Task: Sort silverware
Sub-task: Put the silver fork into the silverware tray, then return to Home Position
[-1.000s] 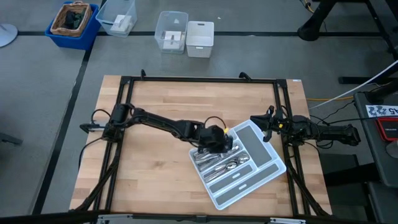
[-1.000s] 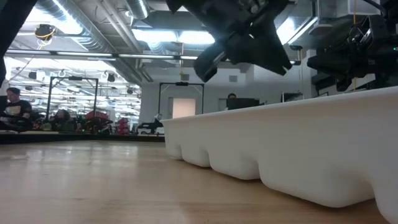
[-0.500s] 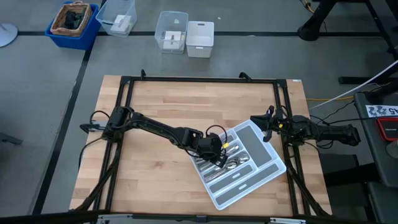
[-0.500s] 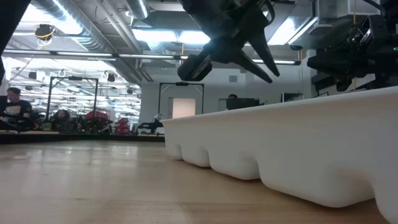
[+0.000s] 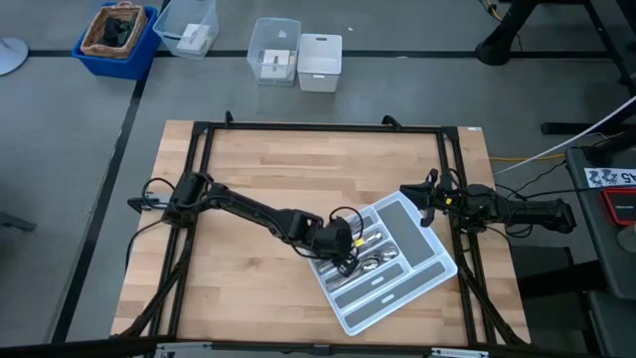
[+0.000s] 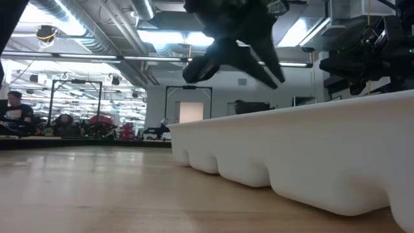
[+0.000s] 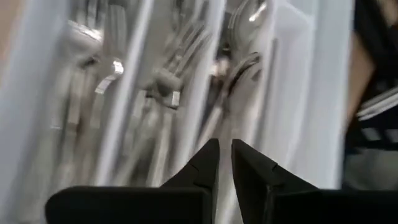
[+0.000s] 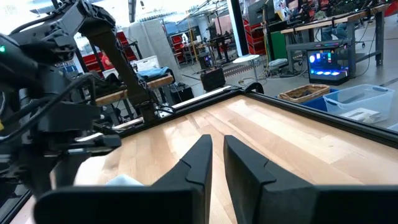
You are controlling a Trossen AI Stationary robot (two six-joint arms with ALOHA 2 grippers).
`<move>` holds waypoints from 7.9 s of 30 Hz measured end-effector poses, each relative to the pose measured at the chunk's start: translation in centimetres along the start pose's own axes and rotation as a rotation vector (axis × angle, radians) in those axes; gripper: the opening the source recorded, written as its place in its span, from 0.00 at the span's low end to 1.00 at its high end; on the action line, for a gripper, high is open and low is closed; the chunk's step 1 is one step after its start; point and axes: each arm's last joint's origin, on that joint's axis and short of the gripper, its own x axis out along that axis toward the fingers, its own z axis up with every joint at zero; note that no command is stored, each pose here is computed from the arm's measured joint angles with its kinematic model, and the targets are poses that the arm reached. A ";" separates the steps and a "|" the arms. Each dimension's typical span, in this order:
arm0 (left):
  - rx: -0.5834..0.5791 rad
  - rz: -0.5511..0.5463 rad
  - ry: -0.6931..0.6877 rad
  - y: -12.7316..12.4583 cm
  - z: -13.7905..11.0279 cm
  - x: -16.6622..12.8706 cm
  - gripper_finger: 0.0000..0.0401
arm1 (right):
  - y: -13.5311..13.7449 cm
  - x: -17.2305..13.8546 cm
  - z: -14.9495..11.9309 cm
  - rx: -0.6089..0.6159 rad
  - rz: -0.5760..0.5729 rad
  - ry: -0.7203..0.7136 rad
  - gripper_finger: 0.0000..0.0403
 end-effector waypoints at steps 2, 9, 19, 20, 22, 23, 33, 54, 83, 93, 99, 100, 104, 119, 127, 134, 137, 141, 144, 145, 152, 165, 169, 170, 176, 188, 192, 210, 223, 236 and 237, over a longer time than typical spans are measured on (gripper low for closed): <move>0.066 0.048 -0.009 0.3 -0.2 0.0 0.08 | 0.0 0.0 0.0 0.000 0.000 0.000 0.12; 0.361 0.128 -0.018 1.0 -0.2 0.6 0.08 | 0.0 0.0 0.0 0.000 0.000 0.000 0.12; 0.723 0.151 0.039 1.0 -2.6 3.4 0.08 | 0.0 0.0 0.0 0.000 0.000 -0.001 0.12; 0.724 0.162 0.033 1.1 -2.6 3.5 0.08 | 0.0 0.0 0.0 0.000 0.000 -0.001 0.12; 0.719 0.176 0.019 1.3 -2.4 3.6 0.11 | 0.0 0.0 0.0 0.000 0.000 -0.001 0.12; 0.716 0.183 0.012 1.3 -2.2 3.7 0.13 | 0.0 0.0 0.0 0.000 0.000 -0.001 0.12; 0.736 0.219 -0.022 1.7 -1.7 4.2 0.32 | 0.0 0.0 0.0 0.000 0.000 -0.001 0.12; 0.738 0.304 -0.031 2.8 -2.3 6.1 0.03 | 0.0 0.0 0.0 0.000 0.000 0.000 0.12; 0.408 0.302 -0.029 4.7 3.5 5.4 0.06 | 0.0 0.0 0.0 0.000 0.000 0.000 0.12; 0.411 0.298 0.015 4.6 3.0 4.9 0.21 | 0.0 0.0 0.0 0.000 0.000 0.000 0.12; 0.510 0.306 -0.145 2.4 4.4 -0.4 0.23 | 0.0 0.0 0.0 0.000 0.000 0.000 0.12; 0.535 0.325 -0.168 2.2 4.6 -1.4 0.23 | 0.0 0.0 0.0 0.000 0.000 0.000 0.12; 0.620 0.406 -0.219 1.9 5.3 -6.3 0.22 | 0.0 0.0 0.0 0.000 0.000 0.000 0.12; 0.686 0.429 -0.262 10.3 -0.7 -20.8 0.22 | 0.0 0.0 0.0 0.000 0.000 0.000 0.12; 0.546 0.241 -0.457 19.2 -6.2 -23.3 0.22 | 0.0 0.0 0.0 0.000 0.000 0.000 0.12; 0.482 0.090 -0.633 24.0 -9.4 -22.2 0.22 | 0.0 0.0 0.0 0.000 0.000 0.000 0.12; 0.498 0.046 -0.703 25.3 -10.3 -21.6 0.22 | 0.0 0.0 0.0 0.000 0.000 0.000 0.12; 0.531 -0.029 -0.848 26.4 -11.0 -21.2 0.22 | 0.0 0.0 0.0 0.000 0.000 0.000 0.12; 0.551 -0.078 -0.968 27.1 -11.5 -21.0 0.22 | 0.0 0.0 0.0 0.000 0.000 0.000 0.12; 0.553 -0.092 -1.005 27.3 -11.6 -21.0 0.22 | 0.0 0.0 0.0 0.000 0.000 0.000 0.12; 0.571 -0.102 -1.088 27.8 -11.8 -20.3 0.22 | 0.0 0.0 0.0 0.000 -0.001 0.000 0.12; 0.553 -0.021 -1.012 28.8 -11.7 -18.5 0.22 | 0.0 0.0 0.0 0.000 -0.001 -0.001 0.12; 0.575 0.012 -1.014 28.9 -11.6 -18.4 0.22 | 0.0 0.0 0.0 0.000 -0.004 -0.001 0.12; 0.575 0.012 -1.014 28.9 -11.6 -18.4 0.22 | 0.0 0.0 0.0 0.000 -0.004 -0.002 0.12; 0.576 0.013 -1.014 28.9 -11.6 -18.4 0.22 | 0.0 0.0 0.0 0.000 -0.007 -0.002 0.12; 0.579 0.015 -1.013 28.9 -11.6 -18.4 0.22 | 0.0 0.0 0.0 0.000 -0.007 -0.002 0.12; 0.579 0.015 -1.013 28.9 -11.6 -18.4 0.22 | 0.0 0.0 0.0 0.000 -0.007 -0.002 0.12; 0.578 0.016 -1.012 28.9 -11.6 -18.4 0.22 | 0.0 0.0 0.0 0.000 -0.007 -0.002 0.12; 0.578 0.016 -1.012 28.9 -11.6 -18.4 0.22 | 0.0 0.0 0.0 0.000 -0.007 -0.002 0.12; 0.578 0.016 -1.012 28.9 -11.6 -18.4 0.22 | 0.0 0.0 0.0 0.000 -0.006 -0.002 0.12; 0.578 0.016 -1.012 28.9 -11.6 -18.4 0.22 | 0.0 0.0 0.0 0.000 -0.007 -0.002 0.12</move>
